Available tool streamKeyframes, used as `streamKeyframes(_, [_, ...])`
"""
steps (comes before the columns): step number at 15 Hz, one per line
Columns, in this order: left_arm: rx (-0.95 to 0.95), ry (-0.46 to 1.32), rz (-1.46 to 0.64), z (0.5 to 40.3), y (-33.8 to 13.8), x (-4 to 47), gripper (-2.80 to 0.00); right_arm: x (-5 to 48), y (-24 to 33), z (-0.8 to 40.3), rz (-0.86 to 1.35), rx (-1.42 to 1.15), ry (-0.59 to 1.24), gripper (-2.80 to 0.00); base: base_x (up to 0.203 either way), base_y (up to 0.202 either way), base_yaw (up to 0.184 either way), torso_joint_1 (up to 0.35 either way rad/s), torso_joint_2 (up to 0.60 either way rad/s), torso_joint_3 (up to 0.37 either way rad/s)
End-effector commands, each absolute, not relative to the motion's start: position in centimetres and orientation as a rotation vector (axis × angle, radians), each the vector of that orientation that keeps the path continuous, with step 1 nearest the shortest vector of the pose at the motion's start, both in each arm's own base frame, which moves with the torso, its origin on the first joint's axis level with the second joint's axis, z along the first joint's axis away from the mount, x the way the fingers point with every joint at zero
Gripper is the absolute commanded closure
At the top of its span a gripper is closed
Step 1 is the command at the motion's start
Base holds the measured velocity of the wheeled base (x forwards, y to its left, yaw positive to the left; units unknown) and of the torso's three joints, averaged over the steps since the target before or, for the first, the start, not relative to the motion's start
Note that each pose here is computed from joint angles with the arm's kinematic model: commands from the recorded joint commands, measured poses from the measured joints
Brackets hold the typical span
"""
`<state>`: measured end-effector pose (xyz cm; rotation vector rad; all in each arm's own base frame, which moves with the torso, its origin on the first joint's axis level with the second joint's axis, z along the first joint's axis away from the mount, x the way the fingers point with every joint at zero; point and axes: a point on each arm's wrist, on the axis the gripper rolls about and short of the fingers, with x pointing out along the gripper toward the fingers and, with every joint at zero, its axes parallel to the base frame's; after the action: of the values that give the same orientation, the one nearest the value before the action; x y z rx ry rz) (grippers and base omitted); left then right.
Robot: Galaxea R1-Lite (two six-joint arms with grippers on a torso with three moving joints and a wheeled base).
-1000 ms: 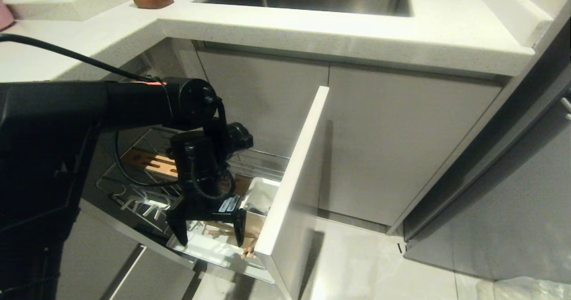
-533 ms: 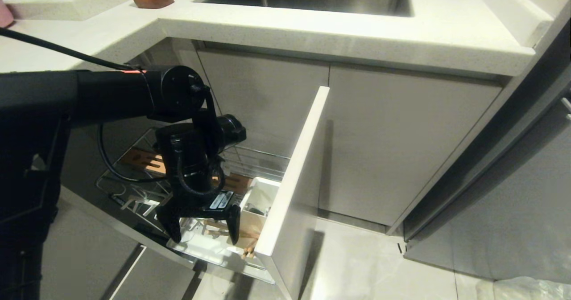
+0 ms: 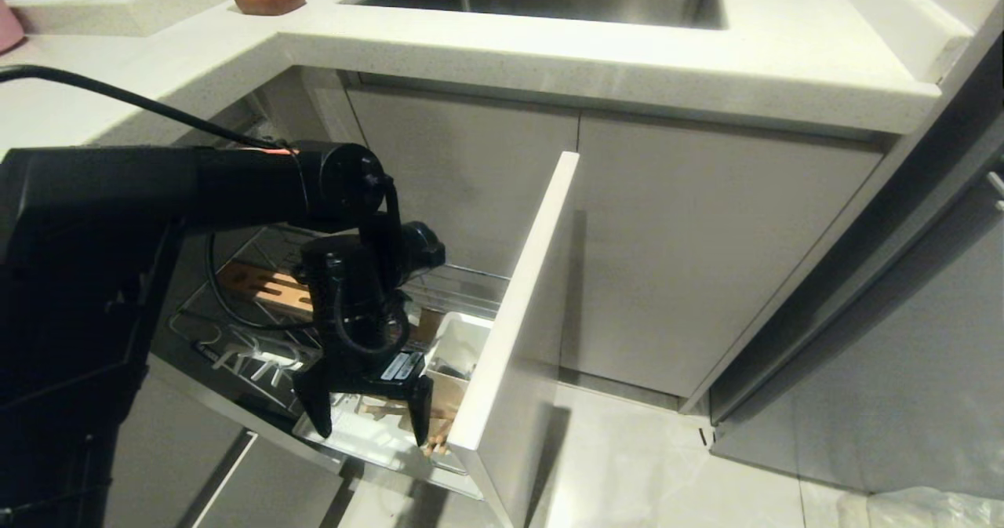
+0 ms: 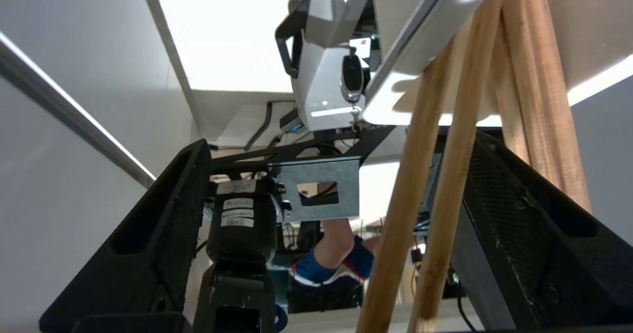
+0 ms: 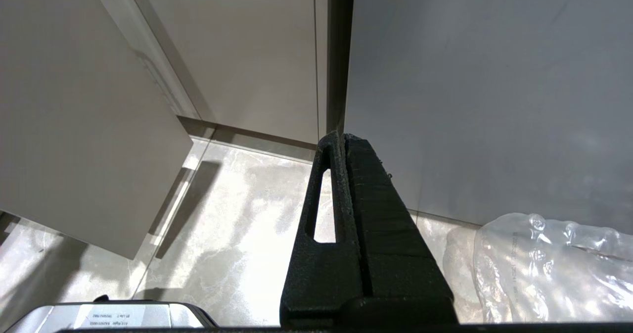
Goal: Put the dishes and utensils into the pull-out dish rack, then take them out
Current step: Take the chopsticks out of the cupboard
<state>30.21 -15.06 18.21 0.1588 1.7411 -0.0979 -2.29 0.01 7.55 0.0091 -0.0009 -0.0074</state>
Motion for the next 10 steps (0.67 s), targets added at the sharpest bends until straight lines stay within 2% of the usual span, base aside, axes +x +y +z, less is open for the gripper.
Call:
streamKeyframes(1, [0.163, 1.756, -0.094, 17.98, -15.12, 30.23, -2.80, -2.28, 0.01, 7.55, -0.008, 0.009, 0.000, 0.00, 0.000, 0.000, 0.000, 0.000, 0.00, 0.000])
streamKeyframes(5, [0.163, 1.751, -0.101, 18.16, -15.14, 30.14, -2.80, -2.28, 0.01, 7.55, -0.008, 0.009, 0.000, 0.00, 0.000, 0.000, 0.000, 0.000, 0.00, 0.000])
streamKeyframes(6, [0.162, 1.748, -0.102, 18.23, -15.14, 30.12, 0.00, -2.28, 0.01, 7.55, -0.008, 0.009, 0.000, 0.00, 0.000, 0.000, 0.000, 0.000, 0.00, 0.000])
streamKeyframes(10, [0.152, 1.742, -0.111, 18.56, -15.12, 29.94, 0.00, -2.28, 0.01, 7.55, -0.008, 0.009, 0.000, 0.00, 0.000, 0.000, 0.000, 0.000, 0.00, 0.000])
